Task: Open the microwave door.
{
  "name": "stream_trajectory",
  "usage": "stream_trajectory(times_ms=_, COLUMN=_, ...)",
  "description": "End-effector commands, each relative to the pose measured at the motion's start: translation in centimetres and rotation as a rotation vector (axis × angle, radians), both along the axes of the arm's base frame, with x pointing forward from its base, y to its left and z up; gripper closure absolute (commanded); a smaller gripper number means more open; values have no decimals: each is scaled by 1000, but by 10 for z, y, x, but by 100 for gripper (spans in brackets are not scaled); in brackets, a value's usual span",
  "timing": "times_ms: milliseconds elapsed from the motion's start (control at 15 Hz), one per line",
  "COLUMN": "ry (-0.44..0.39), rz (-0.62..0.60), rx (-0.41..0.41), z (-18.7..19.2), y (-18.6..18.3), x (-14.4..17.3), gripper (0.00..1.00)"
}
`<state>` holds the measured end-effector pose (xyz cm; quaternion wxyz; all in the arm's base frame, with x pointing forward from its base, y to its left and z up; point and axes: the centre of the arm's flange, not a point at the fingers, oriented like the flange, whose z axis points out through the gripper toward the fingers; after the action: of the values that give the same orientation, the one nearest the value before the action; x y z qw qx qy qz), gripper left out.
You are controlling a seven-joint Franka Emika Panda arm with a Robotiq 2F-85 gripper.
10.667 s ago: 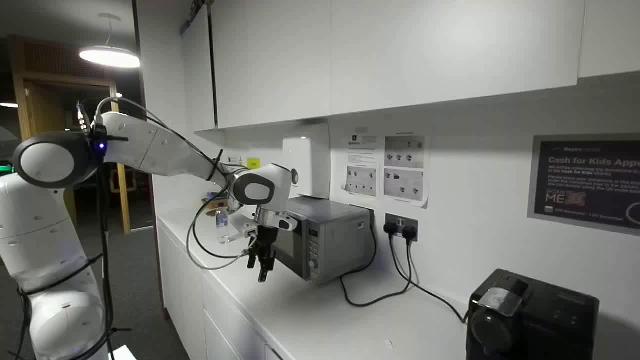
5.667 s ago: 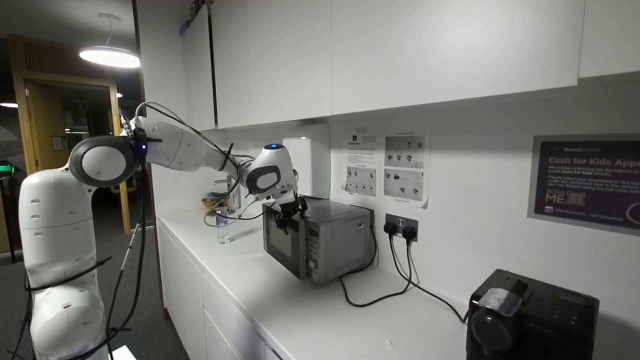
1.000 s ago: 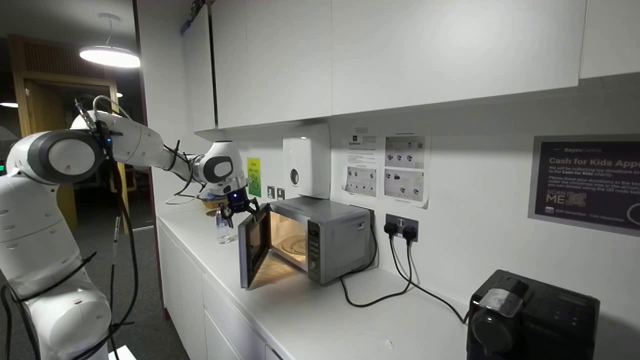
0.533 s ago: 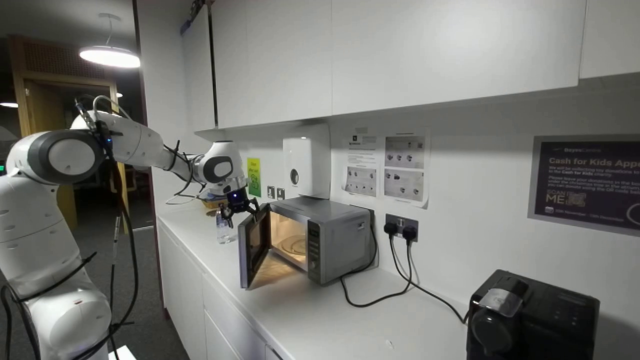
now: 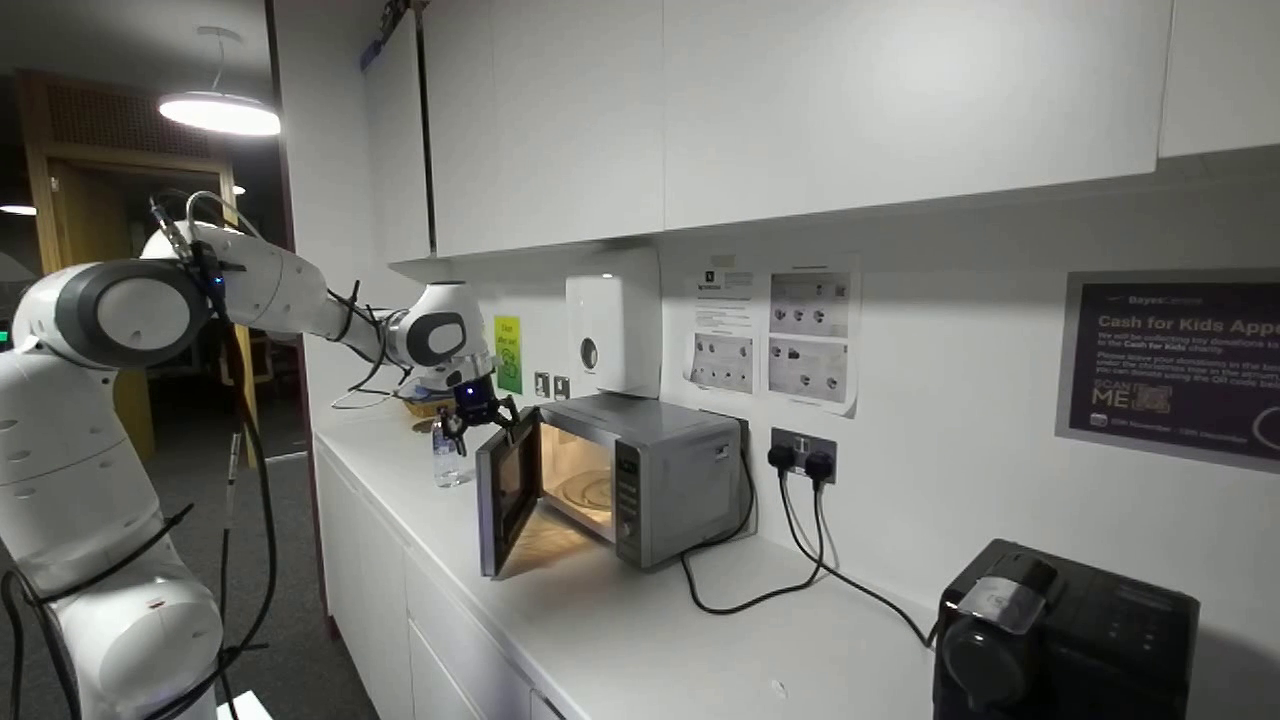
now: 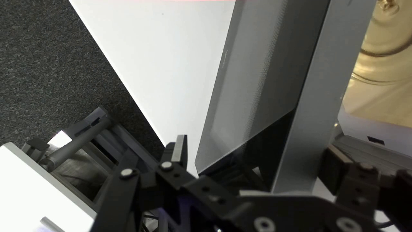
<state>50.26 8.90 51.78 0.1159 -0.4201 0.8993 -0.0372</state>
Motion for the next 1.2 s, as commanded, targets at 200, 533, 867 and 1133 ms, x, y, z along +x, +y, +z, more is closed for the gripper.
stream_trajectory(times_ms=200, ry=-22, rz=-66, rx=-22, z=3, y=-5, x=3, gripper=0)
stream_trajectory(times_ms=533, ry=-51, rz=-193, rx=-44, z=6, y=-8, x=5, gripper=0)
stream_trajectory(times_ms=867, ry=-64, rz=-242, rx=-12, z=1, y=-14, x=9, gripper=0)
stream_trajectory(times_ms=1133, ry=-73, rz=-268, rx=43, z=-10, y=-20, x=15, gripper=0)
